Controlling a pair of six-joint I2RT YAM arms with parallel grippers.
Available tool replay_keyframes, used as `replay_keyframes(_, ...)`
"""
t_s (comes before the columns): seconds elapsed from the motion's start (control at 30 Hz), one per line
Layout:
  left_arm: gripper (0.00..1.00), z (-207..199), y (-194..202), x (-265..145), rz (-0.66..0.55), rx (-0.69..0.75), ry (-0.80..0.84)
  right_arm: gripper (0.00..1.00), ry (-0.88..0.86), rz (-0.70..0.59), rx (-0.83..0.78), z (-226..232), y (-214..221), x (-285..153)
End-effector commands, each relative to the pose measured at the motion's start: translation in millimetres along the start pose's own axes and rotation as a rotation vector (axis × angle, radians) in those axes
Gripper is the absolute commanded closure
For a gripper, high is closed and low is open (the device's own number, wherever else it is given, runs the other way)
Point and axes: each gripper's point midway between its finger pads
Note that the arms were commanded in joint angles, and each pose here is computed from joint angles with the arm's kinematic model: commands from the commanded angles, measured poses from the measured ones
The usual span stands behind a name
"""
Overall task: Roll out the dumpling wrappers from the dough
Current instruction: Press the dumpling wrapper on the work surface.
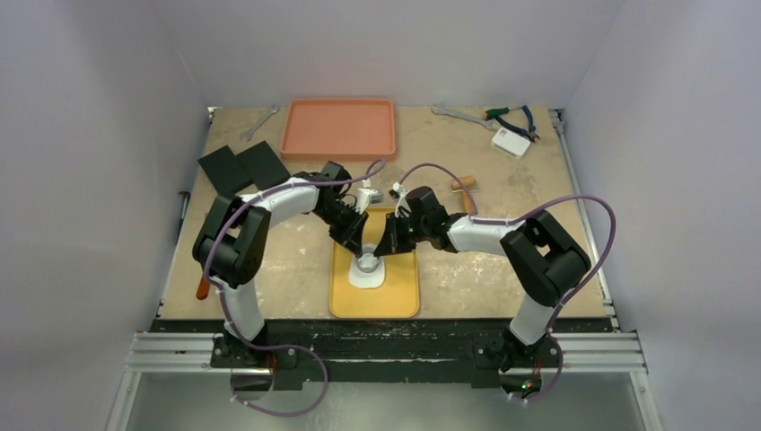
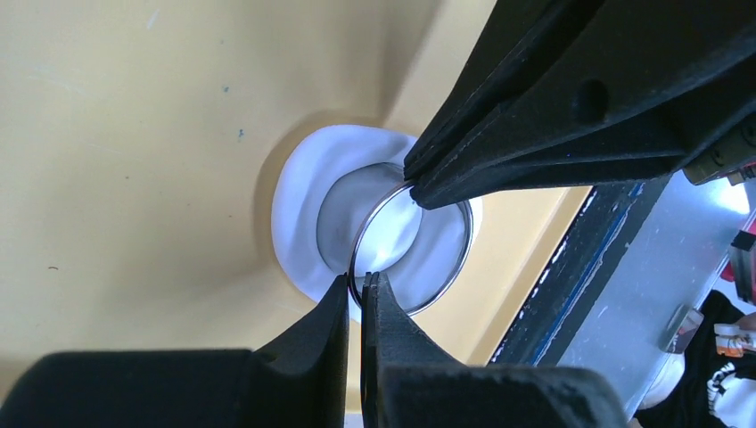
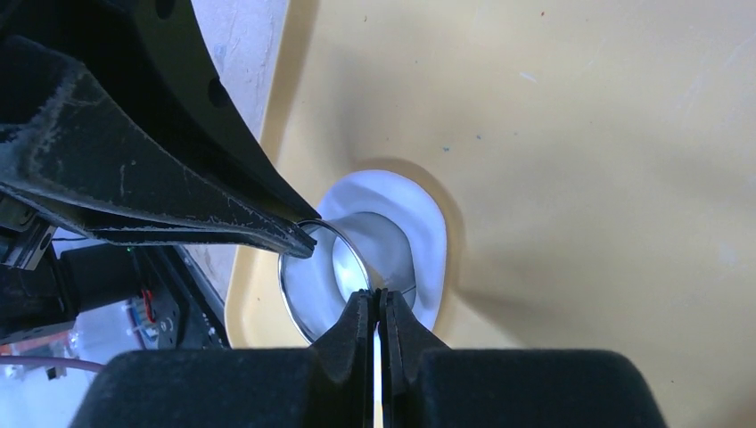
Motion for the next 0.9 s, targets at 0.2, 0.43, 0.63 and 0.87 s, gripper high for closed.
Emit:
replay_keyframes(0.2,1.00,15,19,37,0.105,-0.027,0.048,1.00,0.236,0.066,0.063,-70,75,-7)
replay_keyframes(0.43,1.00,14,28,38,0.146,0.041,-0.022,1.00,0.215,0.045,0.043,-65,63,-3)
replay_keyframes(0.63,1.00,-3,30,28,0.116,0.070,-0.019,1.00,0.314,-0.015,-0.053,-72,16,2)
replay_keyframes(0.87,0.94,-7,-8,13,-0.007,0.068,0.010,0.95,0.341,-0.121,-0.136,-52,-11,-20)
Point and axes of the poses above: each gripper's point midway between its finger pads, its own x axis out along the fingers, its own z axis along the line the jaws close on, y = z × x, and after that the axes turned 6 degrees about x, right-handed
